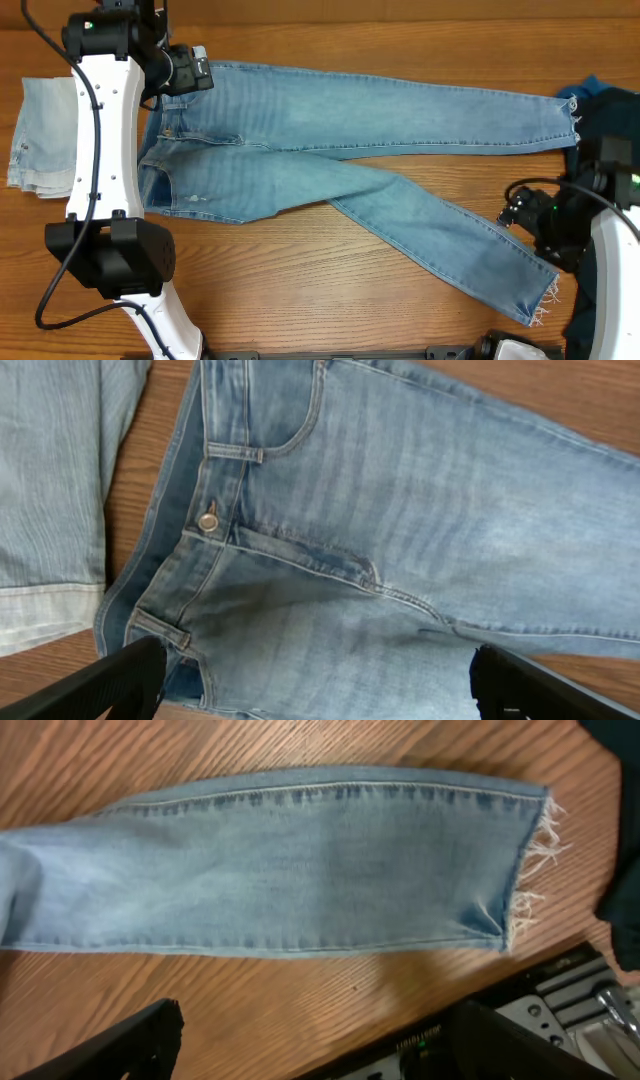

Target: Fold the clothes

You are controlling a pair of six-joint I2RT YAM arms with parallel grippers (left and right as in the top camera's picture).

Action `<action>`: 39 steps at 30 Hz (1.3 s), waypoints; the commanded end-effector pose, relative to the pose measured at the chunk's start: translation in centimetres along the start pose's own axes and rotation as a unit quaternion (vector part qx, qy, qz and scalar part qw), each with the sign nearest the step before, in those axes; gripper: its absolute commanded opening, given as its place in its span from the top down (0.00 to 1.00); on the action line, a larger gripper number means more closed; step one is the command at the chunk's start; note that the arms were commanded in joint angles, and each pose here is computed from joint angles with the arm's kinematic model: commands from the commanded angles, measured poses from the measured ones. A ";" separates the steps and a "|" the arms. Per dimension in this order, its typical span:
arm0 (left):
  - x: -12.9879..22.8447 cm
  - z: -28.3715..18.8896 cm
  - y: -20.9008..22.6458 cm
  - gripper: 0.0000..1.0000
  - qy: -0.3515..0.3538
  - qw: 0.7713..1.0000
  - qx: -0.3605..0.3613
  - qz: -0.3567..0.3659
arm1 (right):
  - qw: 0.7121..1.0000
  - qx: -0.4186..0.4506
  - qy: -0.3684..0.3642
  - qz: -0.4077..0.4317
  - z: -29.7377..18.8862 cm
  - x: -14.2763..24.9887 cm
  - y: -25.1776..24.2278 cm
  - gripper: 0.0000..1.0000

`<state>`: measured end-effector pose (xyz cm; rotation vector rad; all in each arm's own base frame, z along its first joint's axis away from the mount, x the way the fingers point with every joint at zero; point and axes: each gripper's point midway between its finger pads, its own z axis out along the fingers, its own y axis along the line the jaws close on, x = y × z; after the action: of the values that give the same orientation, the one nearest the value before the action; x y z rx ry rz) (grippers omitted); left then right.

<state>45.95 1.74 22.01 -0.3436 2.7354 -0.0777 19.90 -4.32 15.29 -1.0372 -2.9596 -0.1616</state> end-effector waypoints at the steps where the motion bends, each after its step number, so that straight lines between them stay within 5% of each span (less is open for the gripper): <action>1: -0.2 0.2 -0.2 0.00 -0.007 1.000 0.003 0.001 | 0.998 -0.006 0.055 0.027 1.7 0.1 0.7 0.56; 2: -0.3 0.2 -0.2 0.00 -0.009 1.000 0.003 0.002 | 0.996 -0.014 0.077 0.029 2.2 0.5 1.1 0.88; 3: -0.3 0.2 -0.2 0.00 -0.009 1.000 0.004 0.002 | 0.995 -0.023 0.091 0.032 2.6 0.8 1.4 0.96; 12: -0.3 0.2 -0.2 0.00 -0.009 1.000 0.003 0.002 | 0.988 -0.034 0.105 0.111 11.1 2.4 0.6 0.96; 25: -0.3 0.2 -0.2 0.00 -0.009 1.000 0.003 0.002 | 0.983 0.088 0.119 0.110 20.2 -0.4 -3.0 0.96; 31: -0.8 0.2 -0.3 0.00 -0.019 1.000 0.005 0.002 | 0.991 0.116 0.004 0.068 19.0 -8.4 -2.7 0.96; 39: -1.0 0.1 -0.3 0.00 -0.024 1.000 0.006 0.002 | 0.993 0.105 -0.051 0.029 20.0 -12.3 -1.8 0.96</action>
<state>47.02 1.79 22.02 -0.3379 2.6954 -0.0811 31.19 -9.84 -0.54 -1.2225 -3.0128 0.0228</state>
